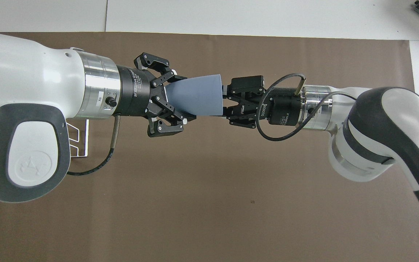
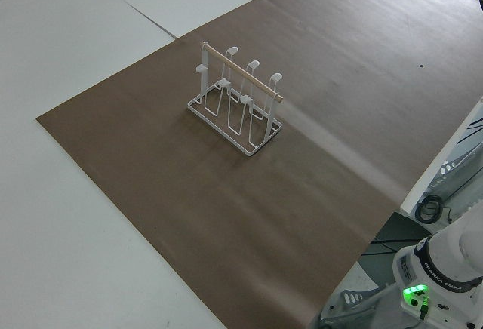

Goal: Hang cup on cup holder
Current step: 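Open the right gripper and withdraw while the left gripper pulls the cup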

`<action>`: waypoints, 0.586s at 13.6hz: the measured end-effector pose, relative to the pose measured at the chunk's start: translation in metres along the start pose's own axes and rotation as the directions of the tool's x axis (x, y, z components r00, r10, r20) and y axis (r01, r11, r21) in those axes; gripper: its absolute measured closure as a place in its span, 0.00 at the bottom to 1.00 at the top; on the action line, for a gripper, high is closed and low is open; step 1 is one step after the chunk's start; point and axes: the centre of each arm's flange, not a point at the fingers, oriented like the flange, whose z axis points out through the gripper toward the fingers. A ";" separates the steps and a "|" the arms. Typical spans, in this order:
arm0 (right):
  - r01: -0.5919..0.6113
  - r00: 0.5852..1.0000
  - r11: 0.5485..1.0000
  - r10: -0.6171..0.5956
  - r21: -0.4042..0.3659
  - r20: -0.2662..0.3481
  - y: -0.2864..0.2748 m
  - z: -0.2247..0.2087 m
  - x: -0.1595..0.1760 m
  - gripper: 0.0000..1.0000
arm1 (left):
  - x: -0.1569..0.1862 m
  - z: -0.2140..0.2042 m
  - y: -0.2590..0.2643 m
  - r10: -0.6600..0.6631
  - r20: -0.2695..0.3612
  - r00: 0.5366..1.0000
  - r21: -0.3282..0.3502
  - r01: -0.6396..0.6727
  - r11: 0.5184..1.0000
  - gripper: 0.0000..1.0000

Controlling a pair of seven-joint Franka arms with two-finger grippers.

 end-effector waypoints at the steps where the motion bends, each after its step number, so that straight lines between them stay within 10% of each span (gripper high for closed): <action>1: 0.005 1.000 1.000 -0.005 -0.013 -0.006 0.001 -0.004 0.002 0.38 | 0.001 0.000 0.001 0.014 -0.003 1.000 -0.002 -0.014 1.000 0.21; 4: 0.050 0.998 0.992 -0.053 -0.119 -0.020 0.005 -0.018 0.007 0.36 | 0.007 -0.002 0.005 0.076 -0.059 0.995 -0.027 -0.078 0.997 0.21; 8: 0.174 0.981 0.920 -0.191 -0.352 -0.015 -0.003 -0.040 0.009 0.01 | 0.019 -0.006 0.013 0.157 -0.232 0.960 -0.081 -0.180 0.980 0.21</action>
